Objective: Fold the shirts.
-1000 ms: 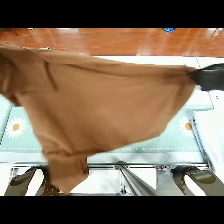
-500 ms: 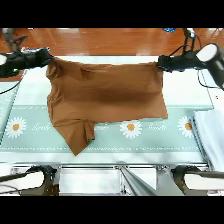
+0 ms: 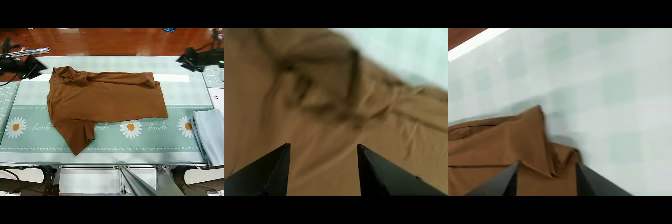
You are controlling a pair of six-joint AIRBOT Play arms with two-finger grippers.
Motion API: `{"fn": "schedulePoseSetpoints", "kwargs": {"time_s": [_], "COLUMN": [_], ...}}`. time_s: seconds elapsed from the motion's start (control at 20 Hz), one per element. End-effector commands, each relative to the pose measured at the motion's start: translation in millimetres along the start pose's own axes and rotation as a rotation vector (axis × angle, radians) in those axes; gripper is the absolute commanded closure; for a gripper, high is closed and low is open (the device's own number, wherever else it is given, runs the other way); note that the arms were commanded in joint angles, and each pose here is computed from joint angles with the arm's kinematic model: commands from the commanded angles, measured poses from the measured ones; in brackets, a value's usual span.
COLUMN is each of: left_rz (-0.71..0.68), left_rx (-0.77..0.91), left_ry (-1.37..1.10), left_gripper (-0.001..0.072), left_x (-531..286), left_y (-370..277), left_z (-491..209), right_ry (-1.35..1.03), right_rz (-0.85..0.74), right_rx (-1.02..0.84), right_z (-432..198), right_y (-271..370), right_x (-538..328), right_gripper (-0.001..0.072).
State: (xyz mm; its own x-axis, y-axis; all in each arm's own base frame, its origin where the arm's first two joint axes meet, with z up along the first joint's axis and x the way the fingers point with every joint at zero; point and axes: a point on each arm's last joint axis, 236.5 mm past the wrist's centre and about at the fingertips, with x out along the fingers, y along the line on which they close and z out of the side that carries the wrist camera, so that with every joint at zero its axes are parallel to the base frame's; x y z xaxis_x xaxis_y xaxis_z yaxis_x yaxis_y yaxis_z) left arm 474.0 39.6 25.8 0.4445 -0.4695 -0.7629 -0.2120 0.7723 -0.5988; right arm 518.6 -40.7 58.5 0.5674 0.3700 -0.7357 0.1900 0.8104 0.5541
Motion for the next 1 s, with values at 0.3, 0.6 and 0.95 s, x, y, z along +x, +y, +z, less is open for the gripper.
{"fn": "schedulePoseSetpoints", "kwargs": {"time_s": [0.3,0.6,0.95], "left_rz": [-0.089,-0.043,-0.012], "left_rx": [-0.359,-0.468,-0.465], "left_ry": [0.062,0.01,0.055], "left_gripper": [0.0196,0.0197,0.0197], "left_x": [-36.4,-14.2,21.7], "left_y": [86.6,106.9,109.8], "left_z": [-183.7,-216.4,-218.4], "right_ry": [0.069,0.123,0.123], "right_rz": [-0.104,-0.05,-0.037], "right_rx": [0.227,0.206,0.216], "right_z": [-149.9,-223.4,-223.8], "right_y": [-94.1,-76.8,-74.1], "right_x": [-49.6,-49.7,-49.2], "right_gripper": [0.0303,0.0303,0.0303]}}
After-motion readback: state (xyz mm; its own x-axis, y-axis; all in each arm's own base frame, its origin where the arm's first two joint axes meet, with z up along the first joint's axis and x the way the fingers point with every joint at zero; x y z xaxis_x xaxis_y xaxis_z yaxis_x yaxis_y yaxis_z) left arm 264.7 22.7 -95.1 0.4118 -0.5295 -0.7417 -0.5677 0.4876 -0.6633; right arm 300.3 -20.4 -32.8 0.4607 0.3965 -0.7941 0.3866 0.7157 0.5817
